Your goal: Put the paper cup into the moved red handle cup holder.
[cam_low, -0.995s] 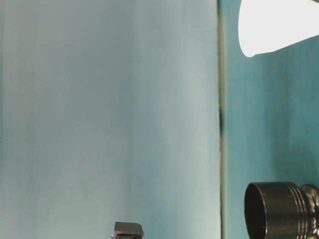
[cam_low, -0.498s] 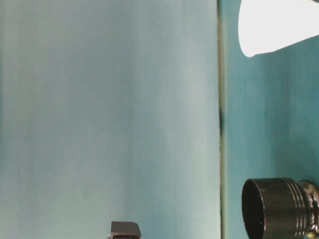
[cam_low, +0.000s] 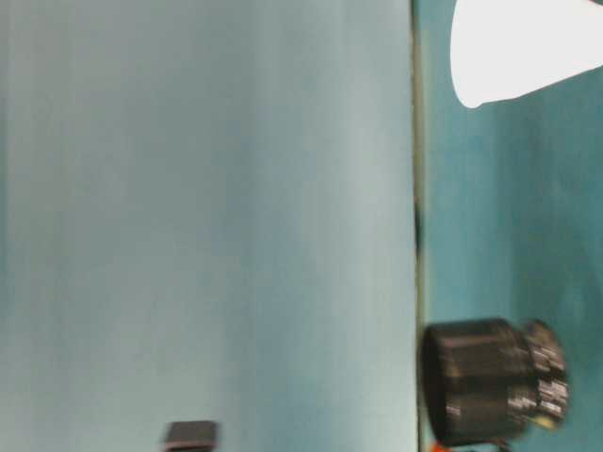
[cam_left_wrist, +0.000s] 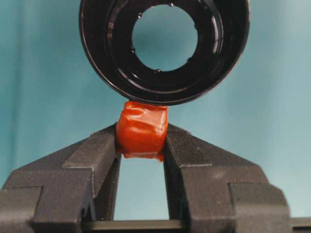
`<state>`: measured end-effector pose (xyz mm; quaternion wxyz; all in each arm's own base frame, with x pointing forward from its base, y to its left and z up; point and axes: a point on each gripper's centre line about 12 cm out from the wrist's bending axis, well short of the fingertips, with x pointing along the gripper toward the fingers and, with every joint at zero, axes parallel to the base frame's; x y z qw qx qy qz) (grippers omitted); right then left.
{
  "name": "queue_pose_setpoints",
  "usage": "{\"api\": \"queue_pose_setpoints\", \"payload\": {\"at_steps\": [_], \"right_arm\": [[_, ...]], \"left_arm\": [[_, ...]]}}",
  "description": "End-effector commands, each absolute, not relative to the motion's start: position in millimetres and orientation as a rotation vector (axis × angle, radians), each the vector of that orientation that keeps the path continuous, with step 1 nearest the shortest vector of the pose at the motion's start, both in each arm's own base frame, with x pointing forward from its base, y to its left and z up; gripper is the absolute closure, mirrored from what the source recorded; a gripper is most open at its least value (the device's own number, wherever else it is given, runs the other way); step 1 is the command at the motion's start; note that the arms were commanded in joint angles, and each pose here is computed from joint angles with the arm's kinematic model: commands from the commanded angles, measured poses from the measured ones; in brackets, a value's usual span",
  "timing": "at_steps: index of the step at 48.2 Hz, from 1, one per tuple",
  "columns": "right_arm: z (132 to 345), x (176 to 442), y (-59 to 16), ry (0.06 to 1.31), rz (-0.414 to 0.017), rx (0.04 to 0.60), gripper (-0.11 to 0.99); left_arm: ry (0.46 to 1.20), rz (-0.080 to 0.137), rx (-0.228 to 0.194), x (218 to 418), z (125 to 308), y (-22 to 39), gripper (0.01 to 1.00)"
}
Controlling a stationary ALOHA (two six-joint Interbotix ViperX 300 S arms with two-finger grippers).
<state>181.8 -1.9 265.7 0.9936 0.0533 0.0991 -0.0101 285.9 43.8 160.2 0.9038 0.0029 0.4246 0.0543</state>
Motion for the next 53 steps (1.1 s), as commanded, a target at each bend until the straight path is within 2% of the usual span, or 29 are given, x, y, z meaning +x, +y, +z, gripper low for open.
{"api": "queue_pose_setpoints", "payload": {"at_steps": [1,14,20,29,39,49,53], "right_arm": [[268,183,-2.2,0.194,-0.022,0.115,0.98],[268,183,-2.5,0.192,-0.024,0.115,0.98],[269,183,-2.2,0.191,-0.022,0.115,0.98],[269,183,-2.2,0.189,-0.022,0.116,0.98],[271,182,-2.2,0.180,-0.022,0.116,0.98],[270,182,-2.2,0.186,-0.022,0.115,0.98],[268,182,-2.7,0.197,-0.025,0.115,0.98]], "left_arm": [[0.816,0.117,0.008,290.1,179.1,44.5,0.723],[0.813,0.119,0.012,292.8,206.2,45.2,0.722],[0.792,0.122,0.009,305.6,220.5,47.2,0.723],[0.810,0.109,0.013,333.0,227.4,46.7,0.723],[0.846,0.075,0.024,361.9,227.9,37.8,0.723],[0.881,0.041,0.038,377.9,211.9,26.0,0.723],[0.896,0.037,0.033,381.5,201.4,23.9,0.723]]}}
